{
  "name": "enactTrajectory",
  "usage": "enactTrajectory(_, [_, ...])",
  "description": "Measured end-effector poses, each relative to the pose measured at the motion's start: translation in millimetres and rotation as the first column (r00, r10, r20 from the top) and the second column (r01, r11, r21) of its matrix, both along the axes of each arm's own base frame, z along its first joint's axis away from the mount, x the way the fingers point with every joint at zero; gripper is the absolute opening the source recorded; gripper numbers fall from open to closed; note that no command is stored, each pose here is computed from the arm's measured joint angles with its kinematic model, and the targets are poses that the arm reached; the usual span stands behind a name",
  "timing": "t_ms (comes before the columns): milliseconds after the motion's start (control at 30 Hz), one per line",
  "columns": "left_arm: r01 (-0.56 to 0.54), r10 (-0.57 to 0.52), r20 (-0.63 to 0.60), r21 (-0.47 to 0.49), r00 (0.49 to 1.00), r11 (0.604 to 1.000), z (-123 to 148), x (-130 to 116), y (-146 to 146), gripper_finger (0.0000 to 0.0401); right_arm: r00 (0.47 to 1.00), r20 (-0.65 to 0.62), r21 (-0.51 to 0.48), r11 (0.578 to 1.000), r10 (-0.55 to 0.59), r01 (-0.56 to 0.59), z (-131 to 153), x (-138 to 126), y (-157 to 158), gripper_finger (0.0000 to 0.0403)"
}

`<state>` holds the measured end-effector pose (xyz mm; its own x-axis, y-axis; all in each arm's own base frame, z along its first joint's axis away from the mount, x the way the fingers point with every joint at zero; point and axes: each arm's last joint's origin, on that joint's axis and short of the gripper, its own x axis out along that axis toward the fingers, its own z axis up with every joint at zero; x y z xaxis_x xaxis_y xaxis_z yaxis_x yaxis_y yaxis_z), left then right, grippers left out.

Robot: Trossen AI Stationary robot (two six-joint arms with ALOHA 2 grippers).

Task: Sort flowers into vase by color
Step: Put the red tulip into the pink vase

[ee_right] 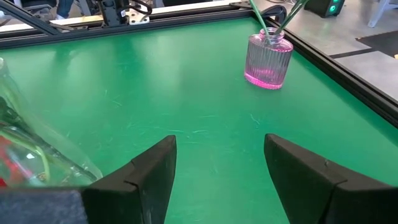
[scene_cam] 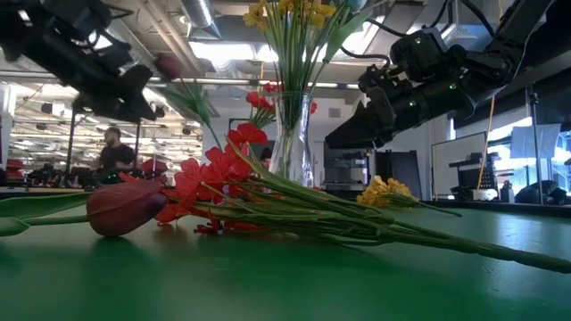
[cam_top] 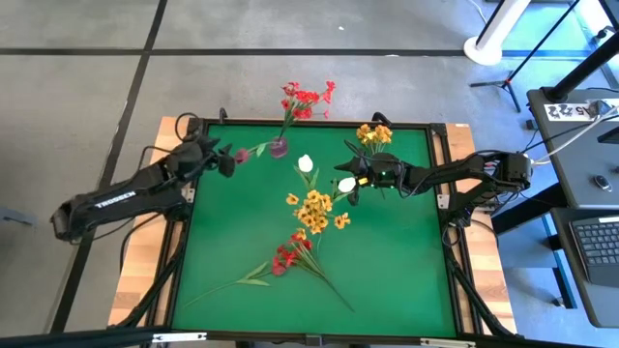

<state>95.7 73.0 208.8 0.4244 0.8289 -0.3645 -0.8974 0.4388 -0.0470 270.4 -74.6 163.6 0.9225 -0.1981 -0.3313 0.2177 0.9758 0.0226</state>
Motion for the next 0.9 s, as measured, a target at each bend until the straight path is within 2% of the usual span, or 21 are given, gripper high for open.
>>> enactTrajectory(67, [0.012, -0.012, 0.008, -0.015, 1.0, 1.0, 9, -2, -6, 0.0214, 1.0, 0.0, 0.0, 1.0, 0.0, 0.0, 0, 0, 0, 0.0241])
enactTrajectory(167, [0.093, -0.09, 0.066, -0.04, 0.994, 0.995, 24, -2, -15, 0.0214, 1.0, 0.0, 0.0, 1.0, 0.0, 0.0, 0, 0, 0, 0.0241])
enactTrajectory(233, [0.146, -0.143, 0.043, -0.062, 0.989, 0.987, 30, -2, -20, 0.0212, 1.0, 0.0, 0.0, 1.0, 0.0, 0.0, 0, 0, 0, 0.0241])
enactTrajectory(300, [0.154, -0.153, 0.022, -0.087, 0.988, 0.984, 35, -3, -24, 0.0208, 1.0, 0.0, 0.0, 1.0, 0.0, 0.0, 0, 0, 0, 0.0241])
enactTrajectory(433, [0.187, -0.172, 0.131, -0.104, 0.976, 0.977, 61, -5, -30, 0.0196, 1.0, 0.0, 0.0, 1.0, 0.0, 0.0, 0, 0, 0, 0.0241])
enactTrajectory(567, [0.259, -0.245, 0.23, -0.033, 0.942, 0.965, 93, -8, -37, 0.0181, 1.0, 0.0, 0.0, 1.0, 0.0, 0.0, 0, 0, 0, 0.0241])
enactTrajectory(733, [0.274, -0.286, 0.282, 0.082, 0.916, 0.958, 130, -18, -42, 0.0164, 1.0, 0.0, 0.0, 1.0, 0.001, -0.001, 0, 0, 0, 0.0241])
enactTrajectory(800, [0.393, -0.4, 0.323, 0.089, 0.858, 0.915, 138, -16, -46, 0.016, 1.0, 0.0, 0.001, 1.0, 0.002, -0.002, 0, 0, 0, 0.0241])
enactTrajectory(833, [0.488, -0.488, 0.334, 0.09, 0.806, 0.868, 139, -12, -49, 0.0159, 1.0, 0.0, 0.0, 1.0, 0.002, -0.002, 0, 0, 0, 0.0241])
enactTrajectory(900, [0.685, -0.664, 0.334, 0.069, 0.669, 0.725, 137, 0, -57, 0.0159, 1.0, 0.0, 0.0, 1.0, 0.002, -0.002, 0, 0, 0, 0.0241])
